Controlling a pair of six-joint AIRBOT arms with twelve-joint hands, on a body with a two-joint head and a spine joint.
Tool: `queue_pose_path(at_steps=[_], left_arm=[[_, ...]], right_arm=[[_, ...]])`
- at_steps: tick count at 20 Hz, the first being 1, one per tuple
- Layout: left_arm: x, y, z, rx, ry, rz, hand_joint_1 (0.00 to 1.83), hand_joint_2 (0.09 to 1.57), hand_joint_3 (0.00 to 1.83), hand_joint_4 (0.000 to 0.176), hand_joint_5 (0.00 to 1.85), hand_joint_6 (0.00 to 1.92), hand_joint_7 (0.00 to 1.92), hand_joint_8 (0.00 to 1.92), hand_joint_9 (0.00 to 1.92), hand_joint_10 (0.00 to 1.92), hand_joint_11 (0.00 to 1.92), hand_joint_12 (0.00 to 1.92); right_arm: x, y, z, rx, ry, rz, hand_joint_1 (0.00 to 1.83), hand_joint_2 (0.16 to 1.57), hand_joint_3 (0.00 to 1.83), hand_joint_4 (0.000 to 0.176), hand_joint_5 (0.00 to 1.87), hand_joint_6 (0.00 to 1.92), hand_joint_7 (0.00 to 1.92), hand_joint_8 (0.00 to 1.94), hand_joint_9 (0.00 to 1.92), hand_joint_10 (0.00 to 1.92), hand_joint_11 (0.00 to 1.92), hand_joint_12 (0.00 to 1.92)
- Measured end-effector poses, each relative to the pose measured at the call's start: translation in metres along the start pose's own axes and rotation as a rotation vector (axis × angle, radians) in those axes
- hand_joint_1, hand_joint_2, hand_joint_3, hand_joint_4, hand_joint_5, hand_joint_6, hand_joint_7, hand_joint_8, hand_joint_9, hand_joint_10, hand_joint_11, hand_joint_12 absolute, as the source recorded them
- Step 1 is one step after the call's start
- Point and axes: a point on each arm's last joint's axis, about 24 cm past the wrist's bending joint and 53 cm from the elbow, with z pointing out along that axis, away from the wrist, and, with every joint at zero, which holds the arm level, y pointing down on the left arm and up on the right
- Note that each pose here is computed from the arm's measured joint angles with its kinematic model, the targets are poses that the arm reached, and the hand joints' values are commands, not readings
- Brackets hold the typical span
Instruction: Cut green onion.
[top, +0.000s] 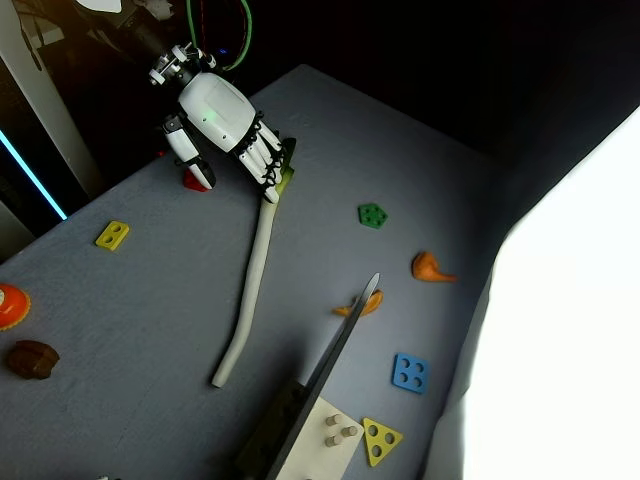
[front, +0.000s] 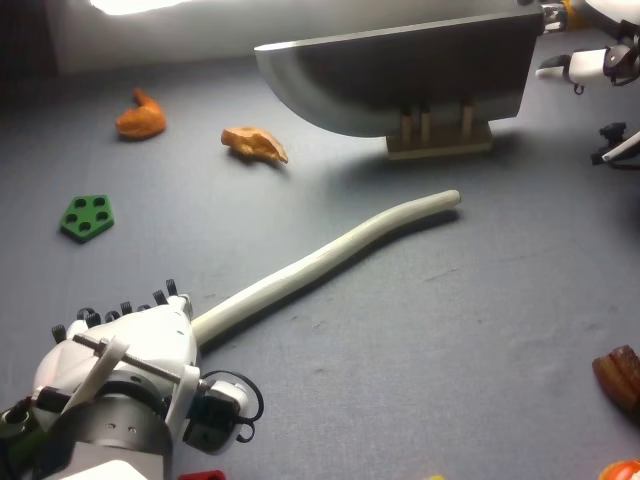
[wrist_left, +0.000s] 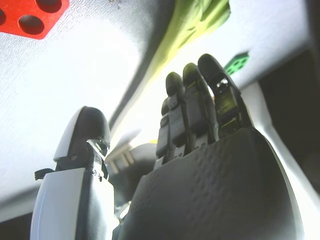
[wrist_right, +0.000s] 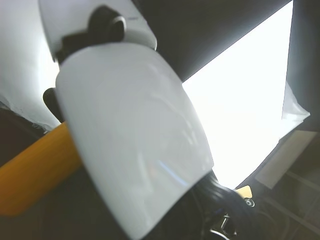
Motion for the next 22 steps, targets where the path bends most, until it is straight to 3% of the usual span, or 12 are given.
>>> queue_pose_path(at_steps=[3, 4, 5, 6, 7, 8, 9, 10, 13, 15, 22], left_arm=[[0.000, -0.002, 0.000, 0.011, -0.004, 0.006, 0.70, 1.31, 0.00, 0.042, 0.16, 0.00, 0.38, 0.00, 0.31, 0.01, 0.00, 0.81], [-0.001, -0.003, 0.000, 0.022, -0.009, 0.011, 0.69, 1.31, 0.00, 0.044, 0.14, 0.00, 0.38, 0.00, 0.30, 0.00, 0.00, 0.81], [-0.002, -0.005, 0.000, 0.035, -0.018, 0.015, 0.68, 1.31, 0.00, 0.044, 0.14, 0.00, 0.38, 0.00, 0.30, 0.00, 0.00, 0.81], [-0.003, -0.007, 0.000, 0.044, -0.023, 0.019, 0.68, 1.31, 0.00, 0.046, 0.14, 0.00, 0.38, 0.00, 0.31, 0.01, 0.00, 0.82], [-0.004, -0.006, 0.000, 0.047, -0.032, 0.012, 0.68, 1.31, 0.00, 0.048, 0.12, 0.00, 0.35, 0.00, 0.30, 0.00, 0.00, 0.83], [-0.005, -0.003, -0.002, 0.051, -0.041, -0.005, 0.66, 1.31, 0.00, 0.046, 0.09, 0.00, 0.28, 0.00, 0.27, 0.00, 0.00, 0.80], [-0.005, 0.000, -0.004, 0.045, -0.045, -0.019, 0.65, 1.32, 0.00, 0.045, 0.06, 0.00, 0.28, 0.00, 0.25, 0.00, 0.00, 0.78], [-0.006, 0.006, -0.006, 0.034, -0.055, -0.012, 0.65, 1.32, 0.00, 0.045, 0.06, 0.00, 0.26, 0.00, 0.24, 0.00, 0.00, 0.74], [-0.007, 0.010, -0.009, 0.050, -0.070, -0.022, 0.73, 1.30, 0.00, 0.046, 0.08, 0.00, 0.28, 0.00, 0.24, 0.00, 0.00, 0.72], [-0.004, 0.012, -0.011, 0.059, -0.065, -0.010, 0.65, 1.32, 0.00, 0.043, 0.06, 0.00, 0.25, 0.00, 0.21, 0.00, 0.00, 0.64], [0.006, 0.012, -0.017, 0.079, -0.068, -0.030, 0.67, 1.31, 0.00, 0.040, 0.12, 0.01, 0.31, 0.00, 0.25, 0.01, 0.00, 0.70]], right_arm=[[0.000, 0.000, 0.000, 0.001, 0.000, 0.001, 1.19, 1.00, 0.00, 0.000, 0.85, 1.92, 1.09, 1.94, 1.20, 1.92, 1.16, 1.92], [0.000, 0.000, 0.000, 0.001, -0.001, 0.003, 1.22, 1.00, 0.00, 0.000, 0.94, 1.92, 1.22, 1.94, 1.33, 1.92, 1.33, 1.92], [0.000, 0.000, 0.000, 0.000, -0.001, 0.003, 1.22, 0.99, 0.00, 0.000, 0.96, 1.92, 1.25, 1.94, 1.37, 1.92, 1.38, 1.92], [0.000, 0.000, 0.000, 0.000, -0.001, 0.003, 1.28, 1.00, 0.00, 0.000, 1.01, 1.83, 1.35, 1.94, 1.47, 1.92, 1.52, 1.92], [0.000, 0.000, 0.000, 0.000, -0.002, 0.005, 1.17, 0.75, 0.77, 0.000, 0.96, 1.49, 1.46, 1.94, 1.53, 1.92, 1.58, 1.92], [-0.001, 0.000, 0.000, 0.001, -0.005, 0.008, 1.51, 0.79, 0.72, 0.000, 1.29, 1.83, 1.59, 1.94, 1.68, 1.92, 1.72, 1.92], [-0.002, 0.000, 0.000, -0.001, -0.008, 0.009, 1.63, 0.83, 0.65, 0.135, 1.44, 1.90, 1.66, 1.94, 1.76, 1.92, 1.80, 1.92], [-0.003, 0.000, 0.000, -0.001, -0.012, 0.013, 1.69, 0.81, 0.64, 0.168, 1.50, 1.92, 1.66, 1.94, 1.78, 1.92, 1.82, 1.92], [-0.005, 0.001, 0.000, -0.007, -0.016, 0.012, 1.70, 0.77, 0.78, 0.176, 1.43, 1.92, 1.67, 1.94, 1.79, 1.92, 1.84, 1.92], [-0.005, 0.002, 0.000, -0.010, -0.019, 0.012, 1.71, 0.75, 0.81, 0.176, 1.44, 1.92, 1.67, 1.94, 1.78, 1.92, 1.82, 1.92], [-0.009, 0.007, 0.000, -0.030, -0.036, -0.026, 1.68, 0.77, 0.80, 0.176, 1.40, 1.92, 1.60, 1.94, 1.69, 1.92, 1.73, 1.92]])
